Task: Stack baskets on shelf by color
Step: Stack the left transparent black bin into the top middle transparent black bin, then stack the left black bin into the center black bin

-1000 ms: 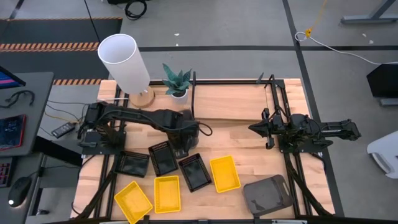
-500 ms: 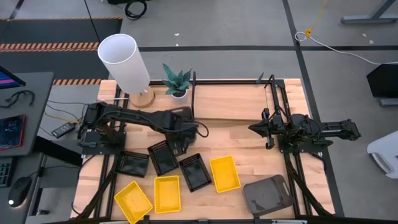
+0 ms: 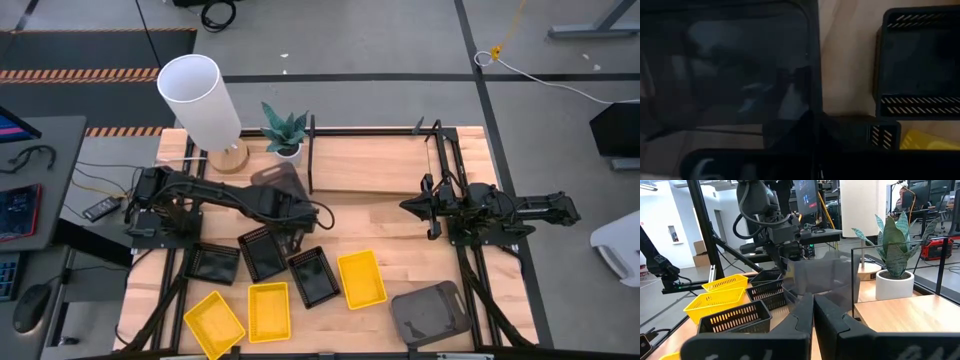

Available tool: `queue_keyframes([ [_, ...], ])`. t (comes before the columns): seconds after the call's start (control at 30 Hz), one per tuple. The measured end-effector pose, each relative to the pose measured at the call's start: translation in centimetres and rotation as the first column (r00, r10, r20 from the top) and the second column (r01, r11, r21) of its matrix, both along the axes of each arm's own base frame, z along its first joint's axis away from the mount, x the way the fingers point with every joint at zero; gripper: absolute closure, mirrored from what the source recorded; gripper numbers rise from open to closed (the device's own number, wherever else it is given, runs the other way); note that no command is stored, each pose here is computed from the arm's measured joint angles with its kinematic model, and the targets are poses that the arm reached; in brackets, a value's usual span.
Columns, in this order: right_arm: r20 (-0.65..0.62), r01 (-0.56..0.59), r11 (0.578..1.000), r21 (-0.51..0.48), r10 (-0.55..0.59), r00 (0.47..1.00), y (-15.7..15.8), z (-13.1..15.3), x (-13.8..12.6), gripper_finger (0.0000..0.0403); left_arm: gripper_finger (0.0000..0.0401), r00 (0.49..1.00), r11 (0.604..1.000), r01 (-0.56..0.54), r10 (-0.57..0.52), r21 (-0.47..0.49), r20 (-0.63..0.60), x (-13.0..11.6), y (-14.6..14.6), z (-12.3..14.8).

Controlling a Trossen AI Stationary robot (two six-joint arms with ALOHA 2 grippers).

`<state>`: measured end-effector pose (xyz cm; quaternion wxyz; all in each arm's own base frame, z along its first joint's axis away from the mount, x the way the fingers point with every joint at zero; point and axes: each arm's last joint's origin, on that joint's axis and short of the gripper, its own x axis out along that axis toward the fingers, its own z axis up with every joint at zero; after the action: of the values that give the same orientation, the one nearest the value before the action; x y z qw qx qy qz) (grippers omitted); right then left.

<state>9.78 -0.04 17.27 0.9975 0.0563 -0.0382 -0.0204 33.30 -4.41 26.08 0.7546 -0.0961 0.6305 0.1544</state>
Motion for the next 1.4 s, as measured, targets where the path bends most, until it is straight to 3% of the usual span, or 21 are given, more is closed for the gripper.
queue_keyframes([
  [0.23,0.000,0.000,1.000,0.000,0.000,1.000,0.0,0.0,0.0,0.0384,0.0391,1.000,1.000,-0.010,0.009,0.016,0.022,0.2,0.1,0.0],
  [0.73,0.000,0.000,1.000,0.000,0.000,1.000,0.0,0.0,0.0,0.0384,0.0339,0.989,0.990,-0.129,0.125,0.048,0.080,0.5,0.3,0.1],
  [0.93,0.000,0.000,1.000,0.000,0.000,1.000,0.0,0.0,0.0,0.0384,0.0293,0.975,0.987,-0.151,0.157,-0.051,0.157,1.3,0.1,1.4],
  [1.07,0.000,0.000,1.000,0.000,0.000,1.000,0.0,0.0,0.0,0.0384,0.0285,0.936,0.989,-0.112,0.138,-0.098,0.323,2.7,-0.3,3.9],
  [1.23,0.000,-0.001,1.000,0.000,0.001,1.000,0.0,0.0,0.0,0.0384,0.0285,0.818,0.973,-0.020,0.149,-0.231,0.556,5.2,-1.0,5.8],
  [1.33,0.000,0.000,1.000,0.000,0.000,1.000,0.0,0.0,0.0,0.0384,0.0285,0.772,0.951,0.011,0.189,-0.310,0.607,6.7,-1.9,5.4],
  [1.4,0.003,0.000,1.000,0.000,0.000,1.000,0.0,0.0,0.0,0.0384,0.0285,0.775,0.942,0.029,0.190,-0.334,0.603,7.3,-2.6,4.5],
])
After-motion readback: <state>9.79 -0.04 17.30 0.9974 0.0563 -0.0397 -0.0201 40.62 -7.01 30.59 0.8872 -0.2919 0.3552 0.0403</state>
